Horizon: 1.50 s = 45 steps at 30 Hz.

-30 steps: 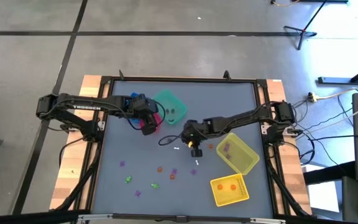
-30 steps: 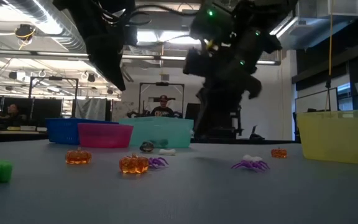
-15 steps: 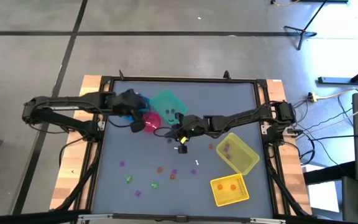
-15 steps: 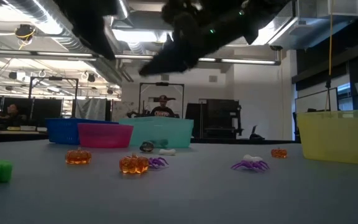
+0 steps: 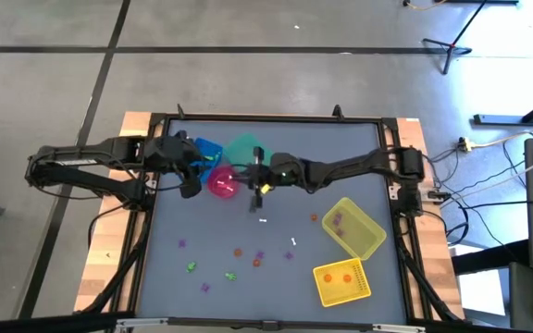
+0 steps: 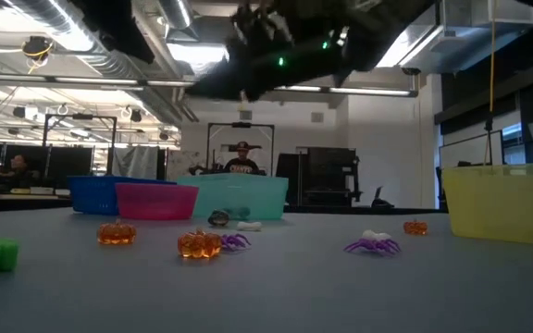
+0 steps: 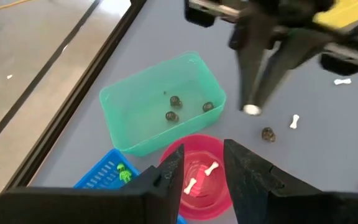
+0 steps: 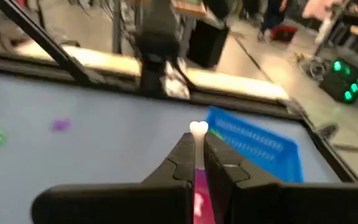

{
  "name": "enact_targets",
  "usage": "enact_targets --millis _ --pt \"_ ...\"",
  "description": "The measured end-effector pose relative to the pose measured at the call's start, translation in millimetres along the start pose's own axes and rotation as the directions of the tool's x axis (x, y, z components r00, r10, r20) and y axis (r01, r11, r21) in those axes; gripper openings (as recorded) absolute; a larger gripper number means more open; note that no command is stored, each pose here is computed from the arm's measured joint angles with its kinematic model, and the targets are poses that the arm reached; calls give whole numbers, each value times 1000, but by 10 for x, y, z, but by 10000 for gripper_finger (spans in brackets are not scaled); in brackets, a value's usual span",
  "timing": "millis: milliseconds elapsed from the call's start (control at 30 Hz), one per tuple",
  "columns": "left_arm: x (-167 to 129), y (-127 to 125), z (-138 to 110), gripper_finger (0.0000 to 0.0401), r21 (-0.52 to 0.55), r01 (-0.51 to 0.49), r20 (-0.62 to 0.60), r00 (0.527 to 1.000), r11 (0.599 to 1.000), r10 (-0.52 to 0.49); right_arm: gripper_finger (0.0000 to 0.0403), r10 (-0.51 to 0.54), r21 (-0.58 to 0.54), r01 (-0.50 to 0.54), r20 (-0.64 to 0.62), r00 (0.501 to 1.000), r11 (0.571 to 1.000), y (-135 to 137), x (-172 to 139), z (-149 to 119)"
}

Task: Sort Halloween decoration
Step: Put the white bone toy into the red bin, then put the purple spider toy into the yellow bin

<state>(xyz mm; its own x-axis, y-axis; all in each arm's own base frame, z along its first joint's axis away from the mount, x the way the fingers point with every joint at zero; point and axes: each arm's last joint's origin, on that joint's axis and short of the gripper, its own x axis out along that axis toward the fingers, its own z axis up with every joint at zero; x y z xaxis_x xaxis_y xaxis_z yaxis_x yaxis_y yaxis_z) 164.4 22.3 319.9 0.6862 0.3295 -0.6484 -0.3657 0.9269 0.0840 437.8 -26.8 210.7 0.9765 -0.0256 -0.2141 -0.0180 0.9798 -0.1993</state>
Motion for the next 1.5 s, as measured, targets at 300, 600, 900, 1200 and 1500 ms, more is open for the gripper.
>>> enact_targets --millis 300,600,900,1200,1500 --pt "-6 -1 -2 96 1 1 1 1000 1000 -1 19 -35 12 36 -67 997 999 -187 386 -331" --pt "-5 -2 -2 96 1 1 2 1000 1000 -1 20 -25 12 26 -60 998 1000 -171 503 -364" --pt "-4 -2 -2 96 1 1 1 1000 1000 -1 110 -20 14 21 -85 996 1000 -169 501 -390" --pt "-1 -2 -3 96 1 1 1 1000 1000 -1 174 -18 14 19 -93 995 1000 -167 500 -398" --pt "-1 -2 -3 96 -60 1 2 1000 998 -1 179 10 -14 -13 -196 981 1000 -110 382 -283"
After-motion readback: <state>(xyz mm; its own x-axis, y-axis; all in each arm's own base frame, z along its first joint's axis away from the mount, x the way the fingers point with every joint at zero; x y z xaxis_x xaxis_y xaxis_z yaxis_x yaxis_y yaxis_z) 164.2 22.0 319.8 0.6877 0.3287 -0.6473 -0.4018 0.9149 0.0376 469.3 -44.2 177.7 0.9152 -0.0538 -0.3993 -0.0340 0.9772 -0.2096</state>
